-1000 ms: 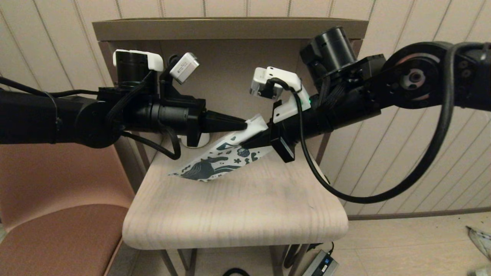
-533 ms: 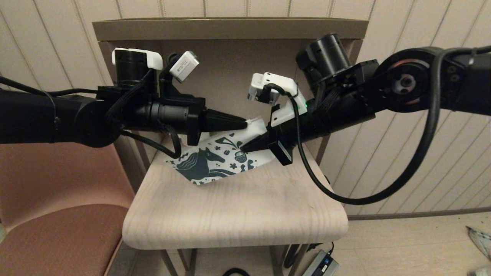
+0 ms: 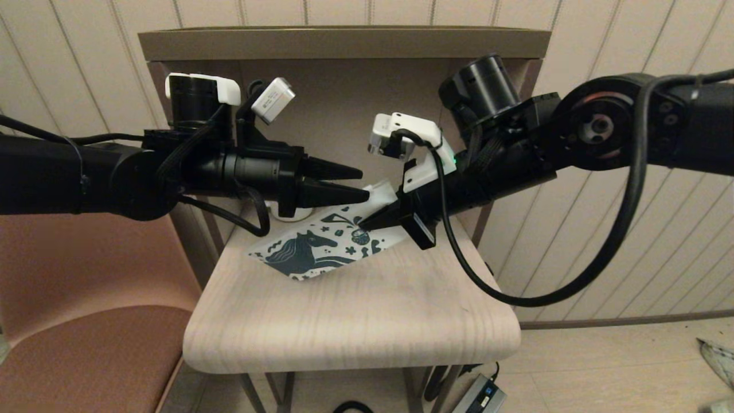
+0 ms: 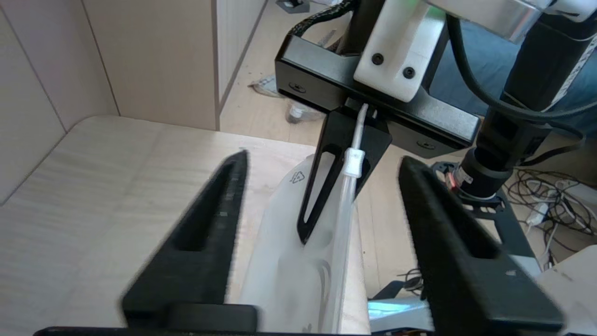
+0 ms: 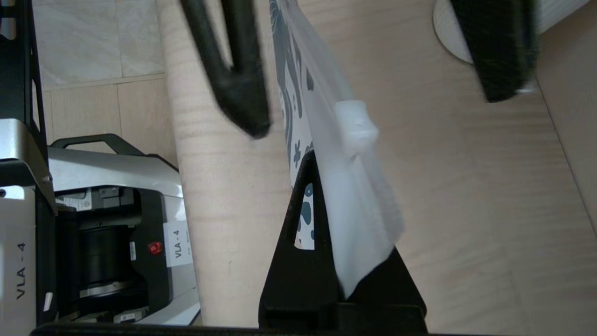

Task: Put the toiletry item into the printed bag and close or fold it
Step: Hand it to the other hand

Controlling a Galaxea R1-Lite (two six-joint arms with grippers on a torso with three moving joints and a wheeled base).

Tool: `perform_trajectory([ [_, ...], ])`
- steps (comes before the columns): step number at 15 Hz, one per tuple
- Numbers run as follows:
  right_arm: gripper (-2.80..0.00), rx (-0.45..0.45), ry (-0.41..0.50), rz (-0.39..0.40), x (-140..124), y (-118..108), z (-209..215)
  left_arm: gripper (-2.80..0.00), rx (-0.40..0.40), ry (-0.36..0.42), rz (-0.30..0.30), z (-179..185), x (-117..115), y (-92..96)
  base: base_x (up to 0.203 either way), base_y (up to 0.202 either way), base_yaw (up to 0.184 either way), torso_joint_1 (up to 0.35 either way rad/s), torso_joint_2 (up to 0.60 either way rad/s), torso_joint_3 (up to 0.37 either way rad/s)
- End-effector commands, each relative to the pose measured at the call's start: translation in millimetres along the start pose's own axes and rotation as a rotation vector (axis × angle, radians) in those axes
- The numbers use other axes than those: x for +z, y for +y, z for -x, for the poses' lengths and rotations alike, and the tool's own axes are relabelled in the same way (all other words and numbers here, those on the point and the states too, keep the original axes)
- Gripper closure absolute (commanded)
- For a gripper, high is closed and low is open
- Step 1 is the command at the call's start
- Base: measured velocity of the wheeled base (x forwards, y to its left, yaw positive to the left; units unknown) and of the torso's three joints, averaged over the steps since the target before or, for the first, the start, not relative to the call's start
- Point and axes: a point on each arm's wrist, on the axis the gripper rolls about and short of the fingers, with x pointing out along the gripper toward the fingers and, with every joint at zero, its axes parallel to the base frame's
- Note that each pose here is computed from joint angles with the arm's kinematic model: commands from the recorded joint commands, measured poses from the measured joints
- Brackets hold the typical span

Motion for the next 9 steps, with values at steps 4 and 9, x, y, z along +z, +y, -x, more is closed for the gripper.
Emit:
perform_trajectory([
  [4, 0.00, 0.001, -0.005, 0.006, 0.9, -0.9, -0.7, -2.80, -0.011, 0.003, 0.006, -2.0, -2.3, -0.1, 0.000, 0.000, 0.000, 0.000, 0.00, 0.000],
  [9, 0.00, 0.004, -0.004, 0.004, 0.4, -1.0, -2.6, -2.80, -0.009, 0.001, 0.003, -2.8, -1.0, 0.5, 0.000, 0.000, 0.000, 0.000, 0.00, 0.000],
])
